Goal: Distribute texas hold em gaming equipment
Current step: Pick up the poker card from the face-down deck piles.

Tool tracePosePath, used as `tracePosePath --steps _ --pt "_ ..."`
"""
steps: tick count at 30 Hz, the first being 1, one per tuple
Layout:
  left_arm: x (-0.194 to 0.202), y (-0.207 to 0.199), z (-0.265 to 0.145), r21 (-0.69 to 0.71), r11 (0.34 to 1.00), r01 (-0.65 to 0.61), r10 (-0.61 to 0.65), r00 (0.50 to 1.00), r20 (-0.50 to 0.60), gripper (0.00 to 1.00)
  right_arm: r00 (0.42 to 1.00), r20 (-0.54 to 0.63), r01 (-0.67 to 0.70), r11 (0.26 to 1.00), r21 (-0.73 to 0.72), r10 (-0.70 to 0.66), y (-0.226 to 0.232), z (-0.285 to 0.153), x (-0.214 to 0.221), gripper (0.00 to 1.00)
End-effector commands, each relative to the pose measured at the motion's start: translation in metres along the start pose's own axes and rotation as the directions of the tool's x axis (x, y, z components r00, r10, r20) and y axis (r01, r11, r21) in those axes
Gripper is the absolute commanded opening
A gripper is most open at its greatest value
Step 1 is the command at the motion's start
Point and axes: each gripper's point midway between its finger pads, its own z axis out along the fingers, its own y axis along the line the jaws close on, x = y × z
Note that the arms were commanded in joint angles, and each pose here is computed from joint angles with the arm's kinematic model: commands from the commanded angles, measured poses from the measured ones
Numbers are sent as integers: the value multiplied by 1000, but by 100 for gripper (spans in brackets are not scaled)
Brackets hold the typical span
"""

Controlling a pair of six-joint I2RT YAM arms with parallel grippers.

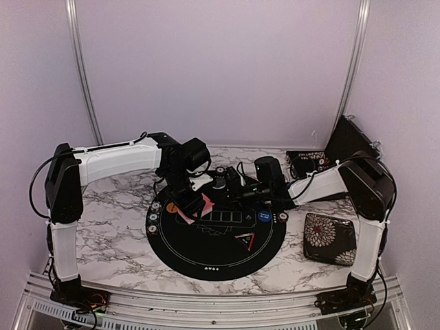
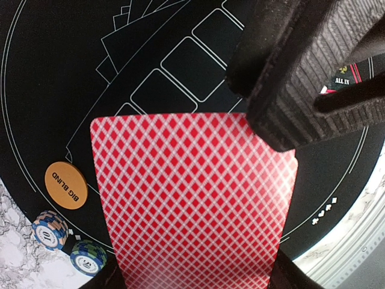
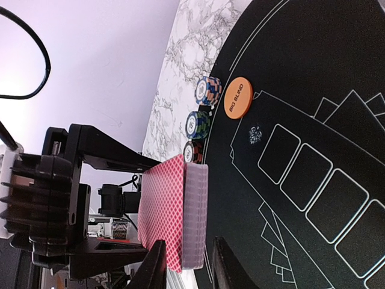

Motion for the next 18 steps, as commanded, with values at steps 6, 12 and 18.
tracePosePath --steps 6,12,18 --pt "-7 -2 -20 -9 1000 -20 21 999 42 45 1000 -12 11 1000 -25 -11 4 7 3 21" --pt "-7 -2 -19 -11 1000 -22 22 999 40 45 1000 -14 11 1000 -25 -11 5 7 4 17" --pt "-8 -1 -19 -14 1000 -23 23 999 42 45 1000 -14 11 1000 -25 -12 6 6 4 11"
